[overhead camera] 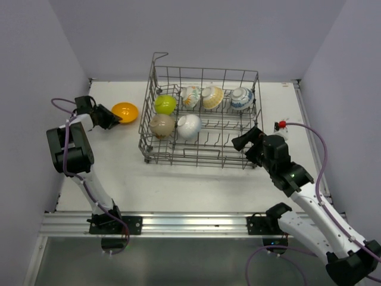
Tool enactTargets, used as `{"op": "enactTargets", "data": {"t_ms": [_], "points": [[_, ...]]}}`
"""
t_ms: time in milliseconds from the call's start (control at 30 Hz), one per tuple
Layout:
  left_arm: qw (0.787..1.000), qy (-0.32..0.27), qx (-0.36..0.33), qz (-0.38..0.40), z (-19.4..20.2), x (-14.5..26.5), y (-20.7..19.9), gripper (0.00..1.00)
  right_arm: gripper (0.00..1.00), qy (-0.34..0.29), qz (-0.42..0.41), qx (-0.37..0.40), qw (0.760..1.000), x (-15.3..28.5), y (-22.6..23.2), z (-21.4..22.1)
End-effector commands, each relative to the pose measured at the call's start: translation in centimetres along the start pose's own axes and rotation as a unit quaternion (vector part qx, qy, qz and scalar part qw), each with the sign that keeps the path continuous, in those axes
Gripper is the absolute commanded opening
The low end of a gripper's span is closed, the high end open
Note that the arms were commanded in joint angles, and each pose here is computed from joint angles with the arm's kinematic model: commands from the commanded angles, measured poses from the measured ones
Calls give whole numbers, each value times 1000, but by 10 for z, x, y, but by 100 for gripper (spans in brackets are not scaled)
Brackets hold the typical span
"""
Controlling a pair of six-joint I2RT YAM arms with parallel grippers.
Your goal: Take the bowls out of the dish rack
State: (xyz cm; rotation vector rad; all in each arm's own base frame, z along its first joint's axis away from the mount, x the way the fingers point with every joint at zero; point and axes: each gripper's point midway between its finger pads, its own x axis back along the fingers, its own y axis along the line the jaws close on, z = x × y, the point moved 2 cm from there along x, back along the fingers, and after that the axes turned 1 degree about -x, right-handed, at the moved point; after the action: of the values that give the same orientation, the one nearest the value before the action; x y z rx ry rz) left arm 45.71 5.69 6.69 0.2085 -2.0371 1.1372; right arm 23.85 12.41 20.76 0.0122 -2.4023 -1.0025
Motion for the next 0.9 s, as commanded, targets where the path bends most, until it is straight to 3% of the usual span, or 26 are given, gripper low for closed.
{"op": "enactTargets", "data": {"t_ms": [0, 233, 567, 867], "points": [[1000, -14, -20, 13, -5, 3, -6, 30, 96, -13, -13, -12, 1000, 2, 3, -5], [999, -17, -27, 4, -1, 7, 0, 42, 96, -11, -14, -15, 1000, 5, 3, -4], [996, -54, -53, -39, -9, 36, 0, 75, 96, -4, -20, -26, 999, 8, 0, 2], [985, -142, -95, 26, -31, 101, -58, 86, 96, -18, -20, -2, 1000, 11, 8, -10]]}}
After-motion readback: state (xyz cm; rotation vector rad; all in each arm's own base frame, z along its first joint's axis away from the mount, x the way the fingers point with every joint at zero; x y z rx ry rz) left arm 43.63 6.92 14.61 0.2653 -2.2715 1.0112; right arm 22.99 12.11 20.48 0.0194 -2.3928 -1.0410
